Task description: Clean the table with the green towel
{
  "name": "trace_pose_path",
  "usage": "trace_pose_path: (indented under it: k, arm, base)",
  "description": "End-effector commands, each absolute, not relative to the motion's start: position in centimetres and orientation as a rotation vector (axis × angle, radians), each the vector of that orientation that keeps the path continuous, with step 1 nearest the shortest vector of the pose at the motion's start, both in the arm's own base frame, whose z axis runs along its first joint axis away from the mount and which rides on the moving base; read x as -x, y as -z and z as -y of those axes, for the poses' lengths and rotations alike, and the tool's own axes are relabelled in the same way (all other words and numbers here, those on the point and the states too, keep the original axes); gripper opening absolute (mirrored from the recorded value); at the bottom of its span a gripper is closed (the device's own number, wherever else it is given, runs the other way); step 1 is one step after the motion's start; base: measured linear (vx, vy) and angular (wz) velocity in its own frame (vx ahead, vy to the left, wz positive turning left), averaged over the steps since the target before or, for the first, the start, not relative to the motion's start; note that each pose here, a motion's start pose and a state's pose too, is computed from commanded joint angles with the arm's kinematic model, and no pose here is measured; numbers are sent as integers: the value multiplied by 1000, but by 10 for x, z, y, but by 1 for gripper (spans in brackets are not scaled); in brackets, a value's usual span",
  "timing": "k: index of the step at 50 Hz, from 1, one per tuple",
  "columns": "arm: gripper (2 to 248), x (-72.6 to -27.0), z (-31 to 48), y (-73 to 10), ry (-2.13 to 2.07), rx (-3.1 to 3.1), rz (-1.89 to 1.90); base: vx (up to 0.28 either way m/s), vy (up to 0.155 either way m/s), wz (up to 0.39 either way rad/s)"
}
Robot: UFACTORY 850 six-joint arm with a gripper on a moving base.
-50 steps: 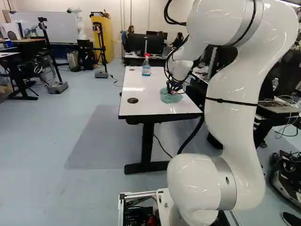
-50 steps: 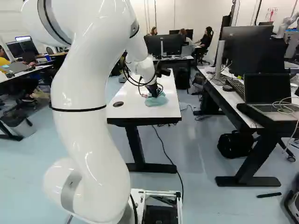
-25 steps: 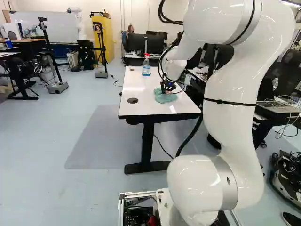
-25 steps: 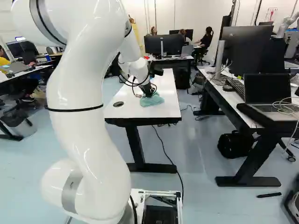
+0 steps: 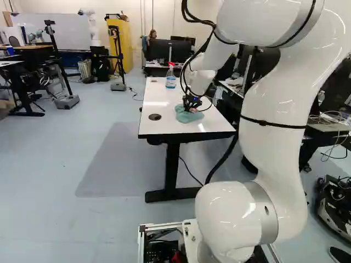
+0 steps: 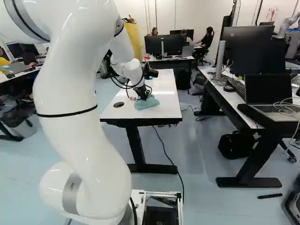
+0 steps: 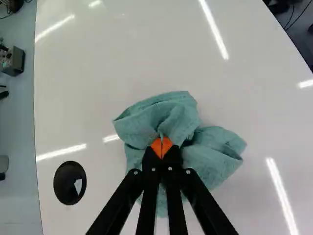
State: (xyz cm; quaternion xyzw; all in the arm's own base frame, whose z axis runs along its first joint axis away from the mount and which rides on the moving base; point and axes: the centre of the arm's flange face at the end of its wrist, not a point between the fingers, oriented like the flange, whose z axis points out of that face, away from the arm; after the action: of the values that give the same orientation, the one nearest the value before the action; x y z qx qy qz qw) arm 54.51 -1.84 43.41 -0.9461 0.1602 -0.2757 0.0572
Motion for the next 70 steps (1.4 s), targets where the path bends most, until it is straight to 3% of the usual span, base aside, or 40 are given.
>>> trace_pose_path:
  k: [28,54,70]
  arm:
    - [20,-492,10,-435,804,2880,-468]
    - [20,-480,10,-459,870,2855,-466]
    - [20,-447,7,-478,924,2833,-454]
  base:
    - [0,0,0]
    - [0,0,0]
    - [0,0,0]
